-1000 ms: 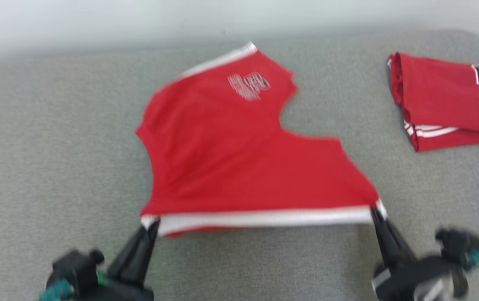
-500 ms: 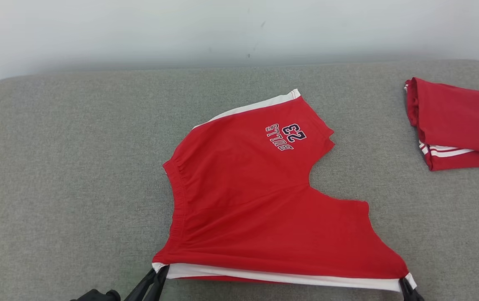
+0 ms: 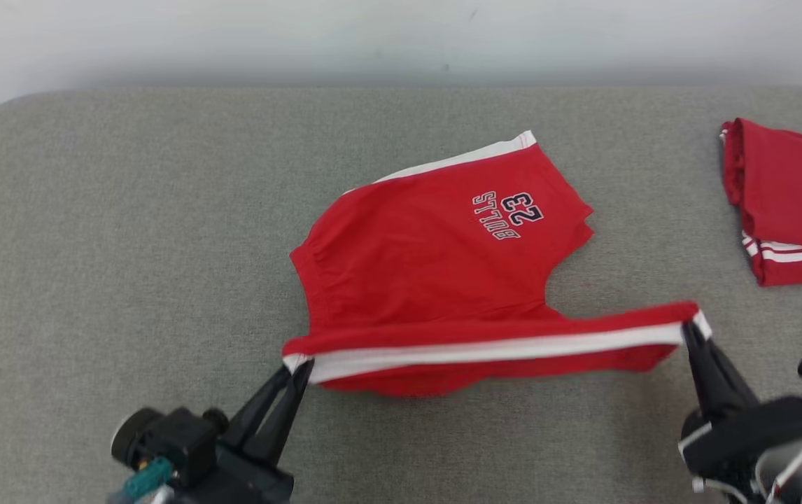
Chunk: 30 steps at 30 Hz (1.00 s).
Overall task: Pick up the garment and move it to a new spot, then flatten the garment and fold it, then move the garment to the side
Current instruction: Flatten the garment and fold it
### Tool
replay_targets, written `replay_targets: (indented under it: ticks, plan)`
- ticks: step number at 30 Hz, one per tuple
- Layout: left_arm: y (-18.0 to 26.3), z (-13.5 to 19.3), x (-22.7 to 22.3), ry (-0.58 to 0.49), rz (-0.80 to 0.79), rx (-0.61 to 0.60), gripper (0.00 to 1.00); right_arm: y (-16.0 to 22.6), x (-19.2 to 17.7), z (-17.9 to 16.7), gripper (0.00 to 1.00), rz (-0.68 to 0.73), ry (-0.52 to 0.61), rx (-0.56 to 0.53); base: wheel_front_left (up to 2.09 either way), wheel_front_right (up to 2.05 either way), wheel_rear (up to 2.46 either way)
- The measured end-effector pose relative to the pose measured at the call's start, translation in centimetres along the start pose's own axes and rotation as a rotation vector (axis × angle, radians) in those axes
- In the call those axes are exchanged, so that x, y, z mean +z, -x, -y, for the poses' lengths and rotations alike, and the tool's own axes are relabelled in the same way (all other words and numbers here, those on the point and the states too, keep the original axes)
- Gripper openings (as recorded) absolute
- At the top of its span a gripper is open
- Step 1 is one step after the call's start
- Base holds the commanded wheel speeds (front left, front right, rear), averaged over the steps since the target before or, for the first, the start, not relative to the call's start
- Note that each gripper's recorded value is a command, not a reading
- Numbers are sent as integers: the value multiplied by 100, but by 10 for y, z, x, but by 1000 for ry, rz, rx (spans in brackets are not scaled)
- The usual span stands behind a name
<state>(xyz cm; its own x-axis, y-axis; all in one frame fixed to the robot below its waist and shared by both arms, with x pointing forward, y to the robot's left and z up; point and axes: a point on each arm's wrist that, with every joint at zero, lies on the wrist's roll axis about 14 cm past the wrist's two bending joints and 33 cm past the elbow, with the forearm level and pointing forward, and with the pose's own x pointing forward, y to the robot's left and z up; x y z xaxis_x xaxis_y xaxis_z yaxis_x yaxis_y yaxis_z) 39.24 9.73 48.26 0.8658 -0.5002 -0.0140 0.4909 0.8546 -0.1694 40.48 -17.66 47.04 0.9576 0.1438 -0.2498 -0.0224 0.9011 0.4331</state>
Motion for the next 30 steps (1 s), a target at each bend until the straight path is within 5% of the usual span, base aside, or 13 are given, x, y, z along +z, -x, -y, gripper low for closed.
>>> replay_targets:
  ticks: [17, 30]
  plan:
    - [-50, -45, 27, -38, 40, 40, 0, -126, 38, -39, 0, -60, 176, 103, 0, 0, 0]
    - [-84, -71, 9, -38, -39, 61, 0, -203, 28, -39, 0, -135, 242, 55, 0, 0, 0]
